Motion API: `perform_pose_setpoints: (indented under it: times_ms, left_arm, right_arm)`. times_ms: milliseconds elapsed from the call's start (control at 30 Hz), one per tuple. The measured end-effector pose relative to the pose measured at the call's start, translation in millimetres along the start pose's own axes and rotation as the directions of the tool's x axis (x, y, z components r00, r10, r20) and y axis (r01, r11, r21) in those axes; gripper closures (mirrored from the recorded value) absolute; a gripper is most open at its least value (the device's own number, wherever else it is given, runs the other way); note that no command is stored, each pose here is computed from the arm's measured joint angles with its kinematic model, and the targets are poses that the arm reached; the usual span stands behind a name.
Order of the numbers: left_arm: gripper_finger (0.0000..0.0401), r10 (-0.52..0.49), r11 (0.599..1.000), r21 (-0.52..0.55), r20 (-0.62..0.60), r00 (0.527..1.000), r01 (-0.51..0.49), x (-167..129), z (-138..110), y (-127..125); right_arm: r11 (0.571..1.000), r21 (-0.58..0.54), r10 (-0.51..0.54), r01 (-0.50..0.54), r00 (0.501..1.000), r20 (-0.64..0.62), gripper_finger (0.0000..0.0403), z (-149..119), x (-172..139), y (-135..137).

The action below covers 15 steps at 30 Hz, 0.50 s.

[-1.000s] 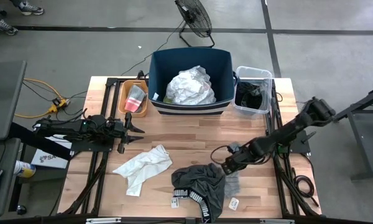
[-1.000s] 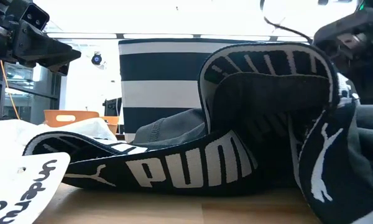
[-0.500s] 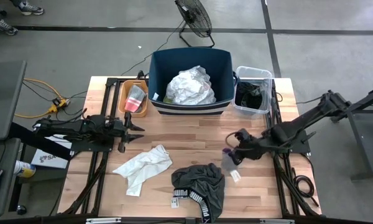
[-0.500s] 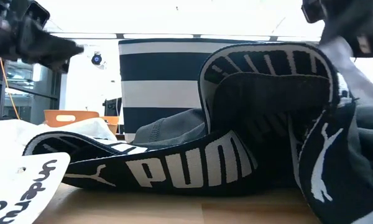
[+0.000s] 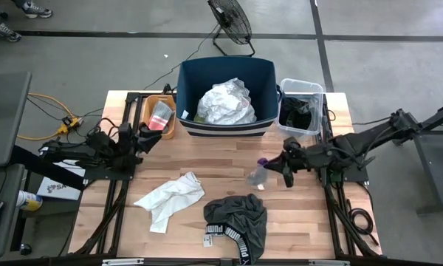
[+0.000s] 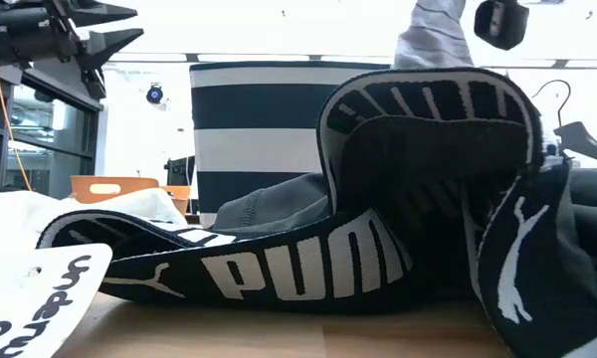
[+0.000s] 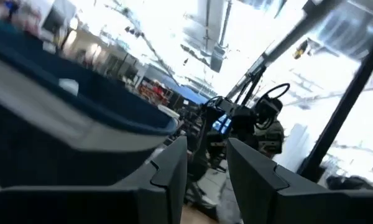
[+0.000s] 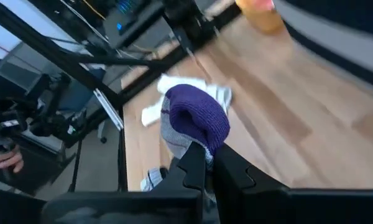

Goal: Pick & Place Cloths
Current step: Put the gray violet sock into the yellow bin

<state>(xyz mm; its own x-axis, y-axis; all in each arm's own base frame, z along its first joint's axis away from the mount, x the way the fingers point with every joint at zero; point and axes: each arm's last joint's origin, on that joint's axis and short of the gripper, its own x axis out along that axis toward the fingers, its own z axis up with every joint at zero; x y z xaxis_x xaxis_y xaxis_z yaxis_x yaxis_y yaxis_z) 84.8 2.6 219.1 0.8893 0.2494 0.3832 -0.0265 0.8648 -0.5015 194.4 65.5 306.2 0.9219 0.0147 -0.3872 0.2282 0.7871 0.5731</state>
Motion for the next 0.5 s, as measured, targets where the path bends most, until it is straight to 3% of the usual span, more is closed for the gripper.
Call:
perform_pose_setpoints:
  times_ms: [233, 500]
  left_arm:
    - [0.0288, 0.003, 0.995, -0.097, -0.022, 1.0, -0.005, 9, -5, -1]
    - [0.0288, 0.026, 0.999, -0.039, -0.072, 0.997, -0.029, 36, -13, -7]
  right_arm:
    - [0.99, -0.122, 0.079, -0.069, 0.994, 0.077, 0.0398, 17, 3, -1]
    - [0.961, -0.251, 0.171, -0.112, 0.959, 0.227, 0.0398, 44, 5, -4]
